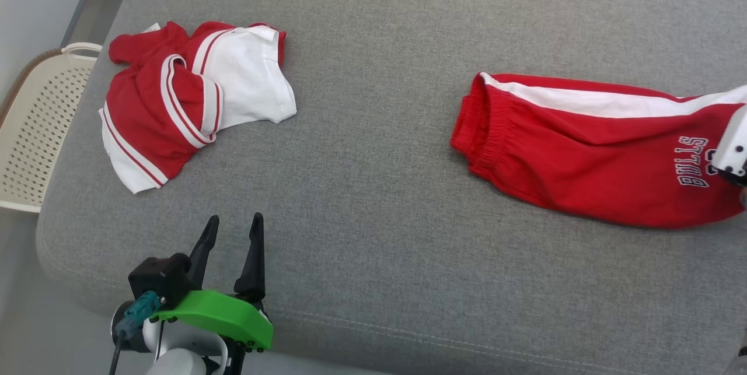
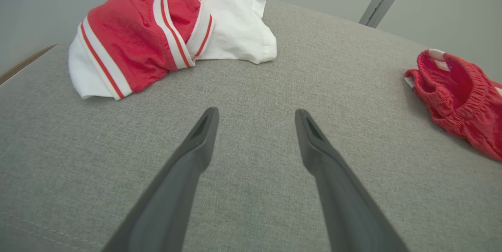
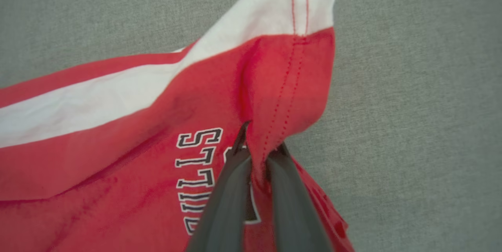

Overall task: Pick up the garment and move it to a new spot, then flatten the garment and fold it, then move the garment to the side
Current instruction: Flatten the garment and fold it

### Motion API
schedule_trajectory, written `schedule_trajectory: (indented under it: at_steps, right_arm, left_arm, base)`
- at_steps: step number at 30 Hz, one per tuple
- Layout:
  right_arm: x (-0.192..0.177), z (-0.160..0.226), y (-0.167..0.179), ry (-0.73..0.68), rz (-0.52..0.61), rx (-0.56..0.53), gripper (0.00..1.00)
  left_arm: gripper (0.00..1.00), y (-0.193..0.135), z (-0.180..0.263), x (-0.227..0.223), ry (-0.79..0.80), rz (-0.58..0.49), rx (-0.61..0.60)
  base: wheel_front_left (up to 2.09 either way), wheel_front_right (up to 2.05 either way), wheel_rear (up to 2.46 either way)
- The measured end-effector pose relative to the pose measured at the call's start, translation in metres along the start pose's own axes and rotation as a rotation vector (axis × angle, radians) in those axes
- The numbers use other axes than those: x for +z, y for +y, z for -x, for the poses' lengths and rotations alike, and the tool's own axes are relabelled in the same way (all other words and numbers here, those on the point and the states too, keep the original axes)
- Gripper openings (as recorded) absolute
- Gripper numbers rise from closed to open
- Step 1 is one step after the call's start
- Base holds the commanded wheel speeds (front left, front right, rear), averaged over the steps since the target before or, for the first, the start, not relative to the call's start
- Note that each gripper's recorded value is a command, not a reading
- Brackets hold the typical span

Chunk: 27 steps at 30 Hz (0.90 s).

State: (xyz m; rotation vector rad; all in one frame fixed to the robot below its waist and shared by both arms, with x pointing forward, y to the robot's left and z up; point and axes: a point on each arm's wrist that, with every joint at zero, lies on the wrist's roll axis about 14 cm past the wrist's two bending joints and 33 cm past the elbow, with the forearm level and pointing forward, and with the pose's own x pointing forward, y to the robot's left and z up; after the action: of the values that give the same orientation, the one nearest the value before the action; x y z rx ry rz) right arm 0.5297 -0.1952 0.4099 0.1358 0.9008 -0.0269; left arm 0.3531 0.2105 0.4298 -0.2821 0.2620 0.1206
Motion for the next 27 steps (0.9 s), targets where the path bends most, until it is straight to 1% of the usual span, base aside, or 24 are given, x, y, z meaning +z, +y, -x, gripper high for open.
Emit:
schedule_trajectory:
  at_steps: [2, 4, 8, 10, 16, 25, 27]
  right_arm:
    - [0.005, 0.006, -0.017, -0.013, -0.004, -0.039, 0.0]
    - [0.007, 0.012, -0.027, -0.015, 0.0, -0.067, 0.0]
    - [0.016, 0.025, -0.04, -0.039, 0.031, -0.122, 0.0]
    - [0.016, 0.031, -0.041, -0.038, 0.037, -0.129, 0.0]
    - [0.015, 0.038, -0.006, -0.031, 0.073, -0.047, 0.0]
    - [0.017, 0.052, 0.082, -0.045, 0.16, 0.182, 0.0]
    - [0.016, 0.054, 0.098, -0.044, 0.184, 0.217, 0.0]
  left_arm:
    - [1.0, -0.001, 0.0, 0.001, -0.003, 0.001, -0.004]
    - [1.0, -0.003, 0.0, 0.002, -0.007, 0.002, -0.009]
    - [1.0, -0.006, 0.001, 0.003, -0.014, 0.004, -0.016]
    - [1.0, -0.008, 0.002, 0.004, -0.017, 0.008, -0.021]
    - [1.0, -0.011, 0.005, 0.007, -0.027, 0.017, -0.028]
    - [1.0, -0.012, 0.011, 0.012, -0.048, 0.028, -0.03]
    - [1.0, -0.011, 0.013, 0.013, -0.054, 0.03, -0.027]
  base:
    - [0.0, 0.0, 0.0]
    - [0.0, 0.0, 0.0]
    - [0.0, 0.0, 0.0]
    - [0.0, 0.0, 0.0]
    - [0.0, 0.0, 0.0]
    - [0.0, 0.0, 0.0]
    - [0.0, 0.0, 0.0]
